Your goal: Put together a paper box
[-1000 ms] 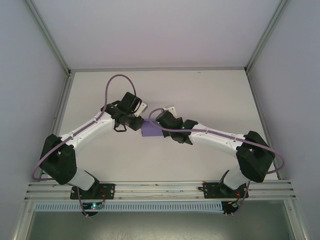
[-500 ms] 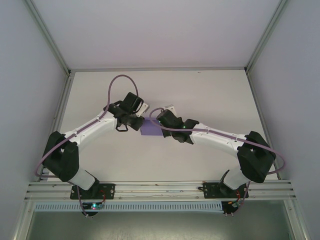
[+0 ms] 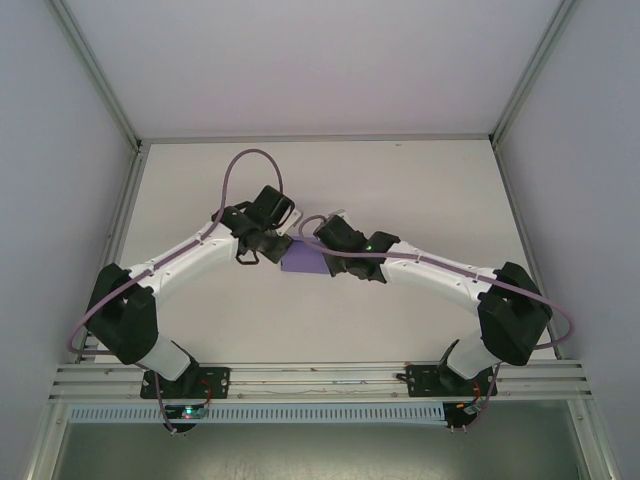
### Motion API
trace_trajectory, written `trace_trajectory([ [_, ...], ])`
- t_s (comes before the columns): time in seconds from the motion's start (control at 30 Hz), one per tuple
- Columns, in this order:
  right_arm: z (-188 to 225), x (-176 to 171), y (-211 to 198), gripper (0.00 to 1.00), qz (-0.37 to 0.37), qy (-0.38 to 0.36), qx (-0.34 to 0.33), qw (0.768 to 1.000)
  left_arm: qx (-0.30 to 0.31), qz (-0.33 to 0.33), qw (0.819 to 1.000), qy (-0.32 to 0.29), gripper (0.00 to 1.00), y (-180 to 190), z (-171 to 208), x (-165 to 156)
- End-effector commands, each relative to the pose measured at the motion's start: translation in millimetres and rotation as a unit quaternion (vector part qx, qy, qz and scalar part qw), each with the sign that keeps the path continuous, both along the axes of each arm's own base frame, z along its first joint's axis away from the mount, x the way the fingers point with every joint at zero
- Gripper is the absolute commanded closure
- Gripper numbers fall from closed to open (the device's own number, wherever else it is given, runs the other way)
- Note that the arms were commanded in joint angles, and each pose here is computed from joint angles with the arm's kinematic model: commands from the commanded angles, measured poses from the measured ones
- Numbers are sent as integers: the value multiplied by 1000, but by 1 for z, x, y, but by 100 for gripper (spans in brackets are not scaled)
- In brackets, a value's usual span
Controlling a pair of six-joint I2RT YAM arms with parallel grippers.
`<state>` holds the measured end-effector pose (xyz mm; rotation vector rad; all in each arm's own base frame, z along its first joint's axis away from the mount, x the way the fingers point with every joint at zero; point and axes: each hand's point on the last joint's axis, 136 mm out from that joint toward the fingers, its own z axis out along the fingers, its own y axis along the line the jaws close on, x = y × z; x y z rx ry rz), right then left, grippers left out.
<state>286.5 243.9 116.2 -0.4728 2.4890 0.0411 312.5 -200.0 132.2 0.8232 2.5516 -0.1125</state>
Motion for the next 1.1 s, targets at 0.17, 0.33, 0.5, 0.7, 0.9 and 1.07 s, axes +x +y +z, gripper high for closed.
trace_trajectory([
  [0.17, -18, -12, -11, 100, -2, 28, -35, 999, 14, 87, 993, 84, 100, 9, 11, -21],
  [0.33, -24, -12, -11, 100, -15, 13, -48, 999, -30, 109, 981, 159, 100, -7, 1, -41],
  [0.5, -29, -13, -7, 100, 2, 13, -61, 998, -62, 113, 967, 220, 100, -23, 10, -53],
  [0.7, -23, -16, -10, 86, -13, 6, -56, 998, -61, 128, 964, 225, 100, -22, 11, -50],
  [0.9, 5, -10, -12, 72, -19, -38, -25, 999, -53, 106, 974, 193, 100, -17, 11, -45],
  [1.07, 10, -5, -8, 69, -9, -42, -2, 999, -55, 82, 977, 188, 100, -19, 10, -47],
])
